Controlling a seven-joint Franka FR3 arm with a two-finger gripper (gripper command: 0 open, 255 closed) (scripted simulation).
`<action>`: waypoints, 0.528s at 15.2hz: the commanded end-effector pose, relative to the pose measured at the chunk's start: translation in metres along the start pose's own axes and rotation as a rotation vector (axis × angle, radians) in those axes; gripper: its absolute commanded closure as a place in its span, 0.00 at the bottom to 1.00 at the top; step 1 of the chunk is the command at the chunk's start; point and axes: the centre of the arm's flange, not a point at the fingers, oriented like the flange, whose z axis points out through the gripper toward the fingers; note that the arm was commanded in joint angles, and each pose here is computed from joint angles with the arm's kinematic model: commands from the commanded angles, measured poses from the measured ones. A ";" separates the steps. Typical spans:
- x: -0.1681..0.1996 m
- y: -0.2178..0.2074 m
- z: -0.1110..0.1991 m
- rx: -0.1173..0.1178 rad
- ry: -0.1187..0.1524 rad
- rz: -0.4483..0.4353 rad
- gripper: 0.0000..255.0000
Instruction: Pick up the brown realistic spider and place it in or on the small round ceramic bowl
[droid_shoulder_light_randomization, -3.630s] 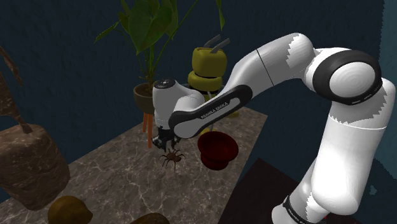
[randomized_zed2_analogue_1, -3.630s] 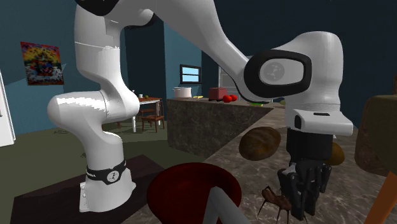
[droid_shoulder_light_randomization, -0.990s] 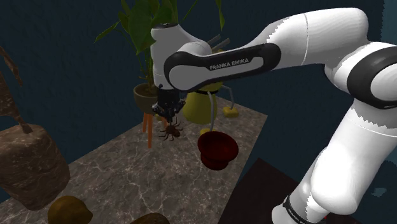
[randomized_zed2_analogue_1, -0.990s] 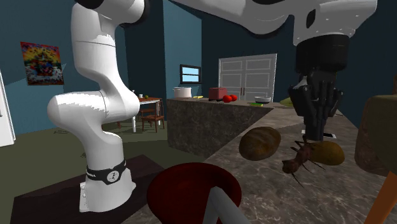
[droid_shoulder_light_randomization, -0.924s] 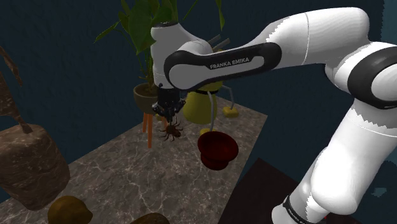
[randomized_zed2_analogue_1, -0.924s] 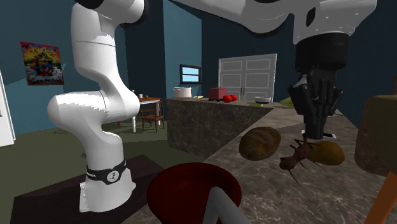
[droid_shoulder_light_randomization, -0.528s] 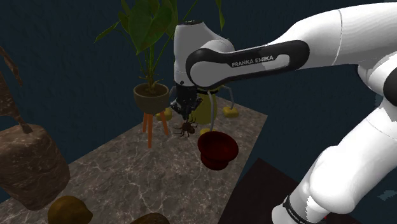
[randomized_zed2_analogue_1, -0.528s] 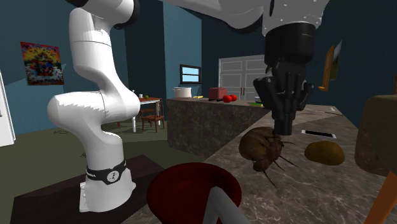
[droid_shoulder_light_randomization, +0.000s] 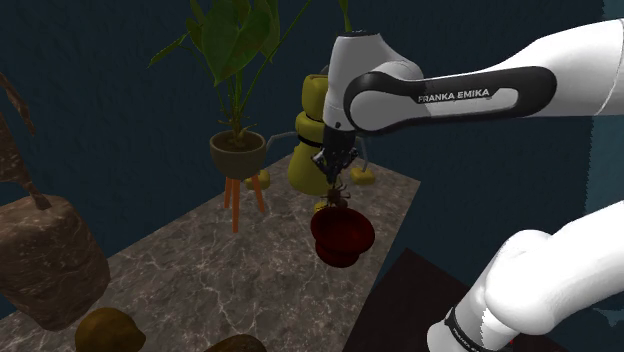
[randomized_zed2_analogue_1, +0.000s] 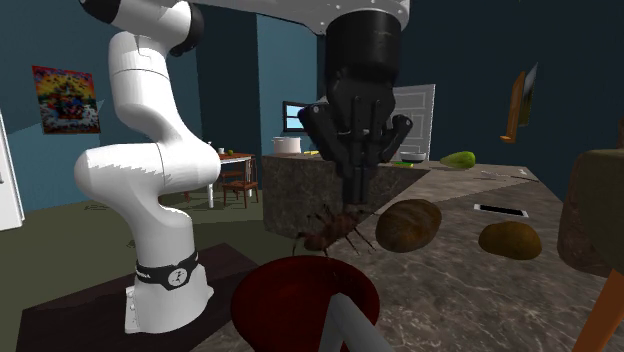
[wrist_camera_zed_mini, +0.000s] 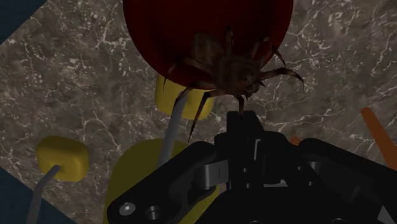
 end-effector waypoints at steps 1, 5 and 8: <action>-0.011 0.031 -0.001 0.001 0.000 -0.001 1.00; -0.013 0.029 0.020 0.001 0.000 -0.001 1.00; -0.015 0.028 0.035 0.001 0.000 -0.001 1.00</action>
